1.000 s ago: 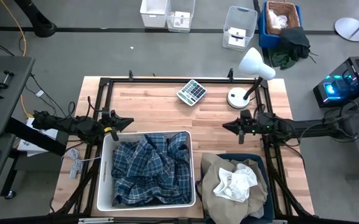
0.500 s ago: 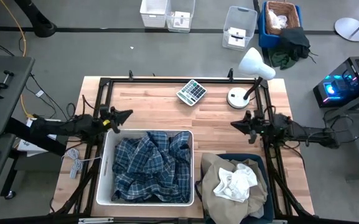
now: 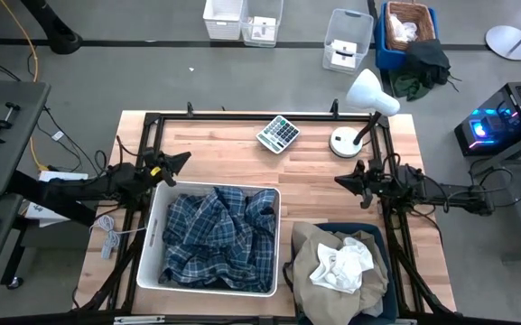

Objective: Sort clothes
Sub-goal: Return to Home Position

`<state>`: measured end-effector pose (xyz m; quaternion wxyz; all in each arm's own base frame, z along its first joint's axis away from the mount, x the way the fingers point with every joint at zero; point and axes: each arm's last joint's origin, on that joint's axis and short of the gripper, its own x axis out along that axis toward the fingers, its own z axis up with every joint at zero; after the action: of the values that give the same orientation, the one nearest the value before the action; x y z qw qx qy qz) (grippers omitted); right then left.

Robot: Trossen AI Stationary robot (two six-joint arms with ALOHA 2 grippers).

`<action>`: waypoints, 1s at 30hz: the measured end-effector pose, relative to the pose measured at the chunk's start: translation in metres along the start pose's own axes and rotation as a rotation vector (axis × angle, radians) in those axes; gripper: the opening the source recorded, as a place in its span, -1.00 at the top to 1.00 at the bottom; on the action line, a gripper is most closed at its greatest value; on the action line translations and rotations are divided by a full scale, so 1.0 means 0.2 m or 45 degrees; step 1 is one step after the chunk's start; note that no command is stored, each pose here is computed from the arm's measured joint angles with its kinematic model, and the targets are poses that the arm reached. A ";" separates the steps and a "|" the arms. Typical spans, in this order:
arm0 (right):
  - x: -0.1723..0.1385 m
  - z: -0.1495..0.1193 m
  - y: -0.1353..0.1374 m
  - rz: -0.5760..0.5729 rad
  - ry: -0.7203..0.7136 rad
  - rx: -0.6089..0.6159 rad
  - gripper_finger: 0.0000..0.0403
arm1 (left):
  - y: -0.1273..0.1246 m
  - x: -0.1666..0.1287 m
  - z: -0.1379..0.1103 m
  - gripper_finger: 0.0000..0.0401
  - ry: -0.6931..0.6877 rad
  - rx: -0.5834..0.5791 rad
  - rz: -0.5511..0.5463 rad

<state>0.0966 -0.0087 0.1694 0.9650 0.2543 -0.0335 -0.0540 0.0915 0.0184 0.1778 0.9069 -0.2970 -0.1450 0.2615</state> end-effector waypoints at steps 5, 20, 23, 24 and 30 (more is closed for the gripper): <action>0.00 0.00 0.00 -0.002 0.004 0.000 1.00 | 0.00 0.00 0.00 0.97 -0.001 -0.001 -0.001; 0.00 0.00 0.00 -0.008 0.013 -0.001 1.00 | 0.00 0.00 0.00 0.97 0.000 -0.001 -0.001; 0.00 -0.01 0.00 -0.008 0.013 -0.001 1.00 | 0.00 0.00 0.00 0.97 0.000 -0.001 -0.001; 0.00 0.00 0.00 -0.008 0.013 -0.001 1.00 | 0.00 0.00 0.00 0.97 0.000 -0.001 -0.001; 0.00 -0.01 0.00 -0.008 0.014 -0.001 1.00 | 0.00 0.00 0.00 0.97 0.000 -0.001 -0.001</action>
<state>0.0972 -0.0087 0.1681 0.9651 0.2544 -0.0274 -0.0557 0.0917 0.0184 0.1781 0.9069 -0.2972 -0.1452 0.2610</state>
